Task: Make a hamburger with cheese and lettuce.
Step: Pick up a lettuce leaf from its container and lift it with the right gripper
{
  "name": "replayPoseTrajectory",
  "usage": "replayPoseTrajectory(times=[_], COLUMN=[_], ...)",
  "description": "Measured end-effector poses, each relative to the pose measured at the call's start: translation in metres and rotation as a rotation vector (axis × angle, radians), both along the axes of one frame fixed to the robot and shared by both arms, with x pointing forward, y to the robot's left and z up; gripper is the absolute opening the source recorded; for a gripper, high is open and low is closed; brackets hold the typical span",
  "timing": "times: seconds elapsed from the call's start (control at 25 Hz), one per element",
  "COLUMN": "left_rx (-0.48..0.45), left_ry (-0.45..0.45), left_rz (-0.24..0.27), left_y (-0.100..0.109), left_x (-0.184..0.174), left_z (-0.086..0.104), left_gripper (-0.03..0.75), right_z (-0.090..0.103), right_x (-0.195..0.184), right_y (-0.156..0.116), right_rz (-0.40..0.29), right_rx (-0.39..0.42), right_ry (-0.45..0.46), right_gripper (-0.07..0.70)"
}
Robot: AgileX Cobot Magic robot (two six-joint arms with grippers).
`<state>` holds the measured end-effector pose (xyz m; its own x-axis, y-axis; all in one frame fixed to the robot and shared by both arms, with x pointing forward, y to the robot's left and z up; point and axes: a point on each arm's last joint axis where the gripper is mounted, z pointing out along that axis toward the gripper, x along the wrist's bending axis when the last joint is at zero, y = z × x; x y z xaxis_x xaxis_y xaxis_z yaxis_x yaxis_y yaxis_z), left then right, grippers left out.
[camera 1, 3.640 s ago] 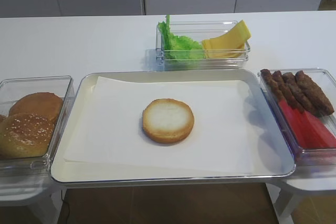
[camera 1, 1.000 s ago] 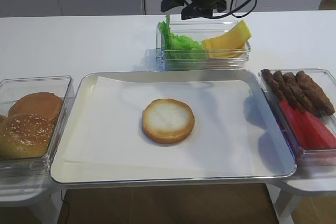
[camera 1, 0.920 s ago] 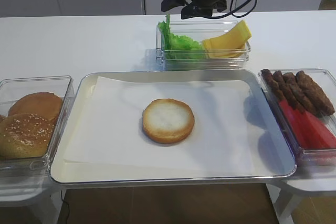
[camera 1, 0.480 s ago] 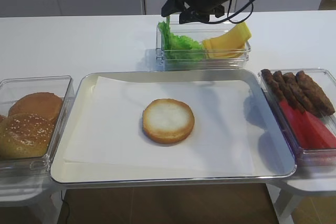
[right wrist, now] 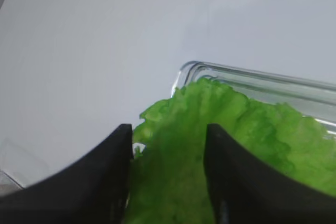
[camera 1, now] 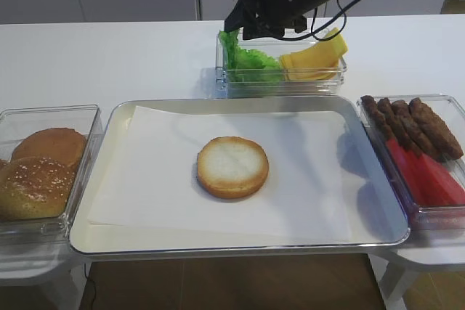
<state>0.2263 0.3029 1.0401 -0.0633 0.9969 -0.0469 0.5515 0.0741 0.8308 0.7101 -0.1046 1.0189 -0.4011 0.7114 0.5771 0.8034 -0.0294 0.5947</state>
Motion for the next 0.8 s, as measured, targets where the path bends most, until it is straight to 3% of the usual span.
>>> replayPoseTrajectory(times=[0.56,0.8], left_rx=[0.001,0.001], left_ry=[0.0,0.0], left_rz=[-0.001,-0.001], left_y=[0.0,0.0], left_x=[0.0,0.0], left_z=[0.0,0.0], left_gripper=[0.358,0.358], right_z=[0.0028,0.0045], right_x=[-0.0014,-0.0031], right_y=[0.0002,0.0004], right_rz=[0.01,0.021], right_rx=[0.001,0.002], right_ry=[-0.003,0.002], right_gripper=[0.078,0.054])
